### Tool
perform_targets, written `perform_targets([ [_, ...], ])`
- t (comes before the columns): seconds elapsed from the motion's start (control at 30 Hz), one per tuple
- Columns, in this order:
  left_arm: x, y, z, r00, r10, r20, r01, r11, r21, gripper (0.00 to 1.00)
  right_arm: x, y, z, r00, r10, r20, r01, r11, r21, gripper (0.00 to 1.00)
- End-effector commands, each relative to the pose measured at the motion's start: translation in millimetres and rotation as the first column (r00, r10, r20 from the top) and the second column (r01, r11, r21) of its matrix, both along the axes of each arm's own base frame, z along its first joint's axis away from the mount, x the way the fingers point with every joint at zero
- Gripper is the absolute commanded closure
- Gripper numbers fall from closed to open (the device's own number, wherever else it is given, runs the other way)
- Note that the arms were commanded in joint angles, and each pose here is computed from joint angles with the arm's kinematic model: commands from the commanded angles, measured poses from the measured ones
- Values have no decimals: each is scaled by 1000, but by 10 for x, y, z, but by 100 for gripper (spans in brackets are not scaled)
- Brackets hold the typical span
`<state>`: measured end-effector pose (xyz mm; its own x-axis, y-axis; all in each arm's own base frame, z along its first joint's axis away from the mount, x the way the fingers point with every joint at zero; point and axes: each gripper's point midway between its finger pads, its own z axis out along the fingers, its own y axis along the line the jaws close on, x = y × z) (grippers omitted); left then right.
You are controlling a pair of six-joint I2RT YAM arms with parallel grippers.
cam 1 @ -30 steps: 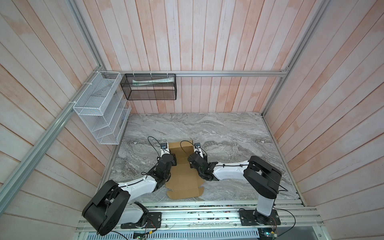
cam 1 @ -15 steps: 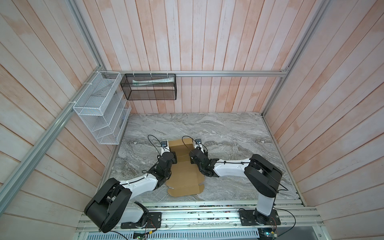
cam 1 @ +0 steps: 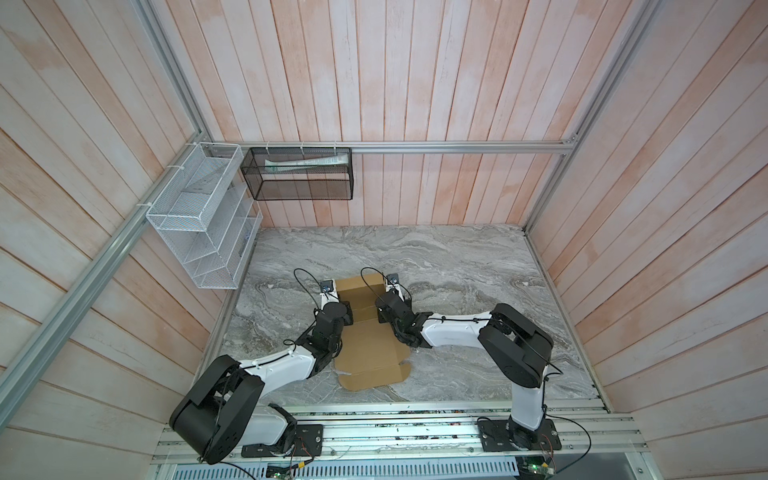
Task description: Fold the paper box
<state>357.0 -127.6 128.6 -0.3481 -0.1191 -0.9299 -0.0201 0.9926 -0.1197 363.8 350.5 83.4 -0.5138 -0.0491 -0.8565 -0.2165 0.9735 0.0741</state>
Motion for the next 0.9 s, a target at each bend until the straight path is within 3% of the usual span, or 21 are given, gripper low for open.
perform_targets([
  [0.0,80,-55,148,999,-7,41,8,1000,-18,100,38,2,-69,1000,-5,-13,5,1000,-18,72],
  [0.43,76,-55,154,999,-8,41,9,1000,-20,100,47,14,-94,1000,0,-22,-1,1000,-31,87],
  [0.67,79,-50,139,999,-6,32,7,1000,-16,100,0,18,28,1000,11,-21,-10,1000,14,67],
  [0.87,98,-51,69,1000,-5,-8,5,1000,-5,100,-154,-51,312,999,46,-7,-45,997,64,59],
])
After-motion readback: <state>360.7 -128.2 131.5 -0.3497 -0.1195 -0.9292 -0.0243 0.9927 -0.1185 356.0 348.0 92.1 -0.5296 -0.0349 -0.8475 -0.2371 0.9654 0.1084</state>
